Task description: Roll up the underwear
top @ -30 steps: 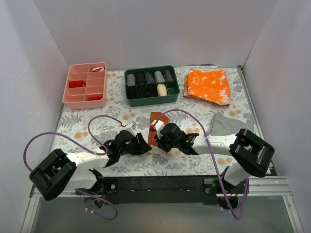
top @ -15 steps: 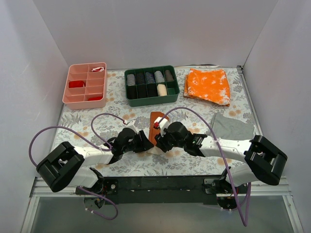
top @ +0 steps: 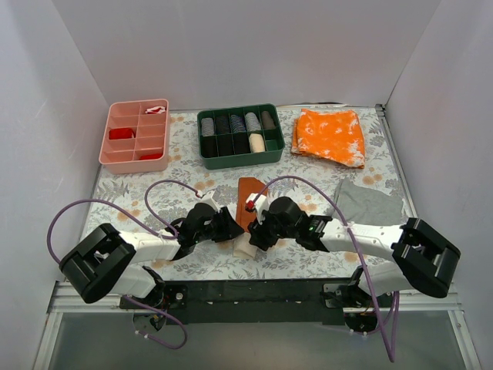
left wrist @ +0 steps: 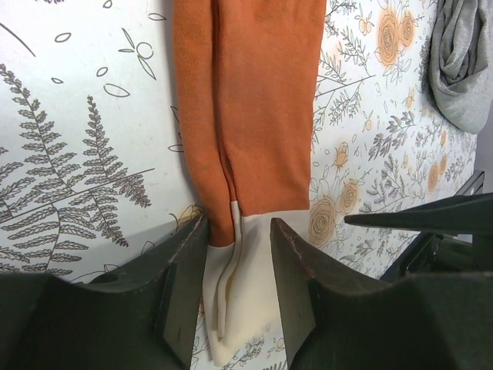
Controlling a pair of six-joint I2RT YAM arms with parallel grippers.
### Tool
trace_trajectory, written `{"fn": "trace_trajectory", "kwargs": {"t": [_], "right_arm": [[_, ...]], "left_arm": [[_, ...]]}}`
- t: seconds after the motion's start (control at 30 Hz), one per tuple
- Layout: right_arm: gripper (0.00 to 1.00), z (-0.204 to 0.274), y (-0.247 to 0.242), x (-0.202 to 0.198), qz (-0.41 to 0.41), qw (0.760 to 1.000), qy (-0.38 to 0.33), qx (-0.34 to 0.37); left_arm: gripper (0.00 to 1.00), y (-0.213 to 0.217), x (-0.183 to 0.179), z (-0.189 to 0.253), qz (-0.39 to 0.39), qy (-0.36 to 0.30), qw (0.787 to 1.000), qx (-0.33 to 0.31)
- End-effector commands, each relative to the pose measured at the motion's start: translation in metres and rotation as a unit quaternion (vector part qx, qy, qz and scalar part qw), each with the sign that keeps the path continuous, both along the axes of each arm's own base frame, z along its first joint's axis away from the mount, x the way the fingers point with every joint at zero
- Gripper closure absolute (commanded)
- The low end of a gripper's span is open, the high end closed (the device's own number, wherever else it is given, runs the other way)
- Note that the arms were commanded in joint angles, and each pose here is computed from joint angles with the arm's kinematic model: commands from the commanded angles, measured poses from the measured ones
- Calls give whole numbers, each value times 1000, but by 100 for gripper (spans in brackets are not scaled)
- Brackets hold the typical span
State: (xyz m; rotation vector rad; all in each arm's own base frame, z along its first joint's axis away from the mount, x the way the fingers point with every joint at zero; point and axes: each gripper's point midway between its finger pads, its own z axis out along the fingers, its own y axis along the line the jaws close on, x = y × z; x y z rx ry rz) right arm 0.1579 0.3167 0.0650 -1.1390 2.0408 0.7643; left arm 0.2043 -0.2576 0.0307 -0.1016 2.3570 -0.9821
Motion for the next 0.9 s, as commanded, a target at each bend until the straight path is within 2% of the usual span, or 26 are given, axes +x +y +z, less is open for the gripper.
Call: {"fn": "trace_trajectory", "kwargs": {"t": [0.0, 0.1, 0.23, 0.4, 0.53, 0.7, 0.87], "right_arm": [[44, 16, 2, -13, 26, 999, 0, 28], [43, 14, -2, -23, 44, 999, -9, 14], [43, 6, -11, -31, 45, 997, -40, -43], [43, -19, -32, -33, 13, 983, -93, -155], [44, -22, -32, -42, 14, 974, -136, -182], [44, -27, -39, -45, 20, 944, -214, -251], [44, -31, -37, -47, 37, 918, -276, -283]], "left_arm": [[62, 28, -21, -38, 5, 50, 996, 72], [62, 27, -22, -38, 2, 52, 996, 72], [62, 28, -21, -36, 8, 52, 996, 72], [62, 31, -15, -24, 23, 46, 995, 81], [61, 38, -10, -10, 42, 32, 995, 89], [57, 53, -4, 5, 69, 26, 994, 86], [56, 74, 2, 6, 98, 38, 991, 82]]}}
